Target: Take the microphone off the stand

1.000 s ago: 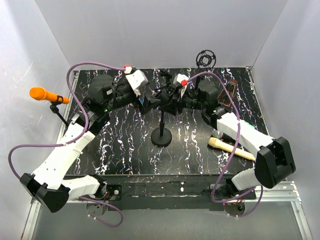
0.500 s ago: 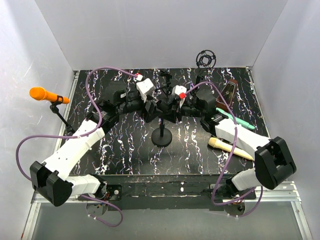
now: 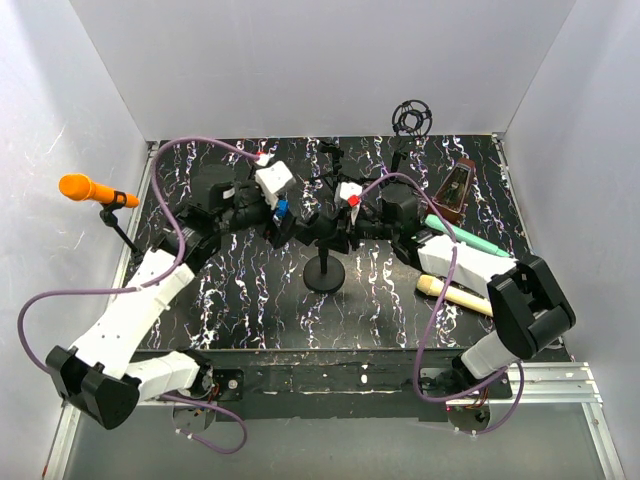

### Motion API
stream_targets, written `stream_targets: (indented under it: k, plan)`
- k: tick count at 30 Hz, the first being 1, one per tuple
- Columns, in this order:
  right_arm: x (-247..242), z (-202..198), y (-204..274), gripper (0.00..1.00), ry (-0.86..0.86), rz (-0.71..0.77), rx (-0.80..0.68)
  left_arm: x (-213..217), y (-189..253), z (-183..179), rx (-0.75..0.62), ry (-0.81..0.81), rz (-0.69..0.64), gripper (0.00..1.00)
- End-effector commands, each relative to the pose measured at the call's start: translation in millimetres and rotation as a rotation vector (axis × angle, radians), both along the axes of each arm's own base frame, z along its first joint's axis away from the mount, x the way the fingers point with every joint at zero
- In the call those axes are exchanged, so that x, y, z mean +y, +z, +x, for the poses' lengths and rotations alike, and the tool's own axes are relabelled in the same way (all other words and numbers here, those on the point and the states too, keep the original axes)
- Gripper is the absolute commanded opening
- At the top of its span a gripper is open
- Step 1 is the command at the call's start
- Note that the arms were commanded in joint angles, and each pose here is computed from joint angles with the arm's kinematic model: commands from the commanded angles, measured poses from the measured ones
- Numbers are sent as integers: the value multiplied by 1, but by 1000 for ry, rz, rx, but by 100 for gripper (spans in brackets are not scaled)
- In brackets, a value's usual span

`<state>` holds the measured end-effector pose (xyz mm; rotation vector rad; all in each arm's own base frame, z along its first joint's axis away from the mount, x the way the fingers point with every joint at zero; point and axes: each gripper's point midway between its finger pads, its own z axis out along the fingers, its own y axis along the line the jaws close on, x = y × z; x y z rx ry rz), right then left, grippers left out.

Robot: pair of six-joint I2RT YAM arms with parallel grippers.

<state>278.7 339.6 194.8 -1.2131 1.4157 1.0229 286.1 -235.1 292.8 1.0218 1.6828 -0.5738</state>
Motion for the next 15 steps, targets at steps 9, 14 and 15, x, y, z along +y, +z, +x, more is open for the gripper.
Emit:
stream_targets:
  k: [9, 14, 15]
  plan:
    - [4, 42, 5, 1, -131, -13, -55, 70, 54, 20, -124, 185, -35, 83]
    - [23, 95, 64, 1, -219, 92, -250, 87, 57, 26, -118, 240, -49, 83]
    - [25, 105, 69, 1, -235, 102, -282, 89, 57, 25, -115, 241, -48, 83]
